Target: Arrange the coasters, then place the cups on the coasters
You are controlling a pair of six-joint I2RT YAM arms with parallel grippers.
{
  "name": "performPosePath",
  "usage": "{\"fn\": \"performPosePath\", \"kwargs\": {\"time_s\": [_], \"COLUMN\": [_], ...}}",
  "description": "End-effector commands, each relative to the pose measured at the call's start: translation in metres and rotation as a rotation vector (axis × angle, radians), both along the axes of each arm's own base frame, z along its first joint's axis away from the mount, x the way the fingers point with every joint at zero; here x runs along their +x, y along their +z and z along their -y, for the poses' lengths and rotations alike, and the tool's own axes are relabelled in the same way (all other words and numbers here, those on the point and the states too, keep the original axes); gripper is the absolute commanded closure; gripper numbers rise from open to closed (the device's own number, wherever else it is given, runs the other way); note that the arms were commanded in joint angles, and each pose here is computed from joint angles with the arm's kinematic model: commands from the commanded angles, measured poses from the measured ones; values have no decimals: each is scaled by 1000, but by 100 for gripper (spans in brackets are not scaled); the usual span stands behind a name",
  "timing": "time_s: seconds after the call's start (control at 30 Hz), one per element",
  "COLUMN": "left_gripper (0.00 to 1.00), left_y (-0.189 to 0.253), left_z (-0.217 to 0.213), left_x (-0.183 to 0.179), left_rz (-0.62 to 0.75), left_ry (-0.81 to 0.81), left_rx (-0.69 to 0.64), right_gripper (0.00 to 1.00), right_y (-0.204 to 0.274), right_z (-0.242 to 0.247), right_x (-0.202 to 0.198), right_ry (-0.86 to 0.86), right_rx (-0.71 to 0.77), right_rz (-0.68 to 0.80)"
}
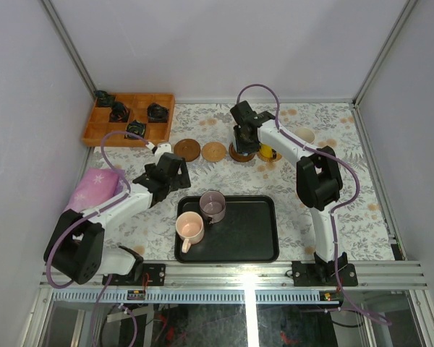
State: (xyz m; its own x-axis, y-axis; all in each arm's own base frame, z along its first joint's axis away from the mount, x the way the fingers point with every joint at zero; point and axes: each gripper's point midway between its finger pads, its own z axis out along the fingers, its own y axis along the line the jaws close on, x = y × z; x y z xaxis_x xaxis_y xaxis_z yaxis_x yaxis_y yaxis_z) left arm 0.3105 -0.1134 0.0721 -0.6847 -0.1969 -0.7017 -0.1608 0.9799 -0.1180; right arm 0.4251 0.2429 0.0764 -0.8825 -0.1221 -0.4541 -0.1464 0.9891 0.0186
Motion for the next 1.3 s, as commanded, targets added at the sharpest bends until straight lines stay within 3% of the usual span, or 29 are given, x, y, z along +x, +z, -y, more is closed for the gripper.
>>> {"fn": "performPosePath", "kwargs": {"time_s": [0.0,0.1,0.4,0.67,0.97,1.07,1.13,1.27], "left_gripper": [14,14,14,14,13,9,1,0], "left_y": [14,13,15,30,36,42,45,45], "left_z": [5,5,6,14,67,86,95,108], "left_x": [11,10,11,4,-53,-76,-87,-109], "left_rz": [35,34,37,72,-37,-57,-64,-82], "left_ry": [-9,-8,-15,-79,-324,-396,-432,-502], "left_rx": [-3,-2,-2,-35,-195,-222,-232,-237], "right_gripper": [56,51,48,36,36,36,36,36], "right_y": [37,37,48,76,93,88,90,93], "right_z": [-4,-3,2,9,6,15,20,23], "right_x": [4,2,-9,-49,-102,-110,-113,-116], "right_ry": [-4,-4,-3,7,46,19,7,-2], "right_rx": [58,62,65,42,171,177,185,202], "right_rz": [64,60,67,157,250,262,278,300]}}
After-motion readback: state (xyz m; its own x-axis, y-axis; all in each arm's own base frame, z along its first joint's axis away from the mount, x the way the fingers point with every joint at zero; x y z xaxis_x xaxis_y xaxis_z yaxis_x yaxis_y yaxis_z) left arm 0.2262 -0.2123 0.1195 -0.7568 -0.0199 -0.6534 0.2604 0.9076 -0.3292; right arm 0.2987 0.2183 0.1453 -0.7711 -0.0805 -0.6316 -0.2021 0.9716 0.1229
